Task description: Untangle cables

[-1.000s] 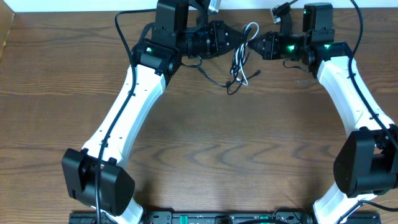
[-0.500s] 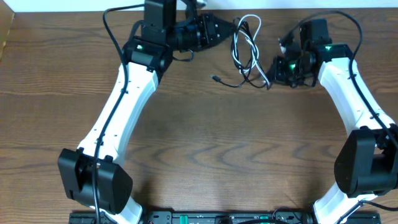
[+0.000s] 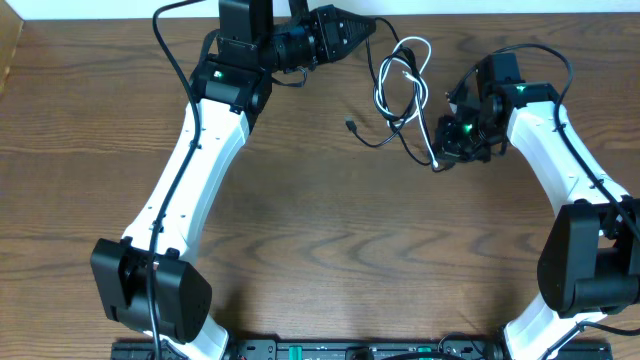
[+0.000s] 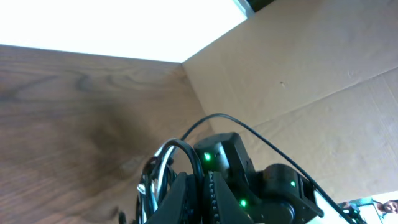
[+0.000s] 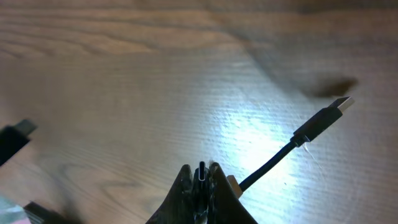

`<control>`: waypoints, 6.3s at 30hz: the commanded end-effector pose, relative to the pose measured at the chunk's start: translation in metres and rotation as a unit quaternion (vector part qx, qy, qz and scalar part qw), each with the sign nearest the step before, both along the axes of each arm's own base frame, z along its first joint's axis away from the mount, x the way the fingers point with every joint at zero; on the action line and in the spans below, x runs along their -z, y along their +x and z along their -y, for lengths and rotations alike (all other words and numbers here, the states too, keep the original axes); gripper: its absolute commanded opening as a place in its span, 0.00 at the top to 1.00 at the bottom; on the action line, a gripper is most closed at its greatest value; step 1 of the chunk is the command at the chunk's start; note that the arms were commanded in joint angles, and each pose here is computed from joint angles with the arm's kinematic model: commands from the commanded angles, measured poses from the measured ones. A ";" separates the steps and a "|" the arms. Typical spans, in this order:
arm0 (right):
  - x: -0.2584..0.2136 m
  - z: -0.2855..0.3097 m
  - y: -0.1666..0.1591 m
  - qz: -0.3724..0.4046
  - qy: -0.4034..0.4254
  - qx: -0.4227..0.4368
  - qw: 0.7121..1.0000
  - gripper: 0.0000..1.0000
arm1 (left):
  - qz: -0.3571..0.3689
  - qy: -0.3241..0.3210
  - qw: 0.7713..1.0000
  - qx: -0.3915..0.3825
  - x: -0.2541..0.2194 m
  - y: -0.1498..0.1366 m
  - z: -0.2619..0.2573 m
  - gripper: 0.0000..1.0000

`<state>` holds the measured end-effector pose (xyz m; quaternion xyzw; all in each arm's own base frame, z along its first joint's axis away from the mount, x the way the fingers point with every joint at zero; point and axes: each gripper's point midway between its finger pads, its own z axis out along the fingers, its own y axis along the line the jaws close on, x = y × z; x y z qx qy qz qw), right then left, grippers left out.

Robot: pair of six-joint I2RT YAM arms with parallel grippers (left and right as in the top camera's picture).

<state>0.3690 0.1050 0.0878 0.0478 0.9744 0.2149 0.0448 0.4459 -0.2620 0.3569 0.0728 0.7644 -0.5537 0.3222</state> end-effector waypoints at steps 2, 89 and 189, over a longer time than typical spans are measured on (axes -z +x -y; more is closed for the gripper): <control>0.020 0.028 -0.012 -0.023 -0.088 0.003 0.996 0.99 | 0.051 0.003 0.997 -0.058 -0.021 0.019 -0.019 0.93; -0.039 0.059 0.043 0.082 -0.096 0.040 0.991 0.30 | -0.178 0.469 0.865 0.031 0.365 -0.054 0.037 0.79; -0.061 -0.027 0.078 0.228 -0.085 -0.105 0.964 0.99 | -0.165 0.093 0.966 0.174 0.111 -0.080 0.024 0.92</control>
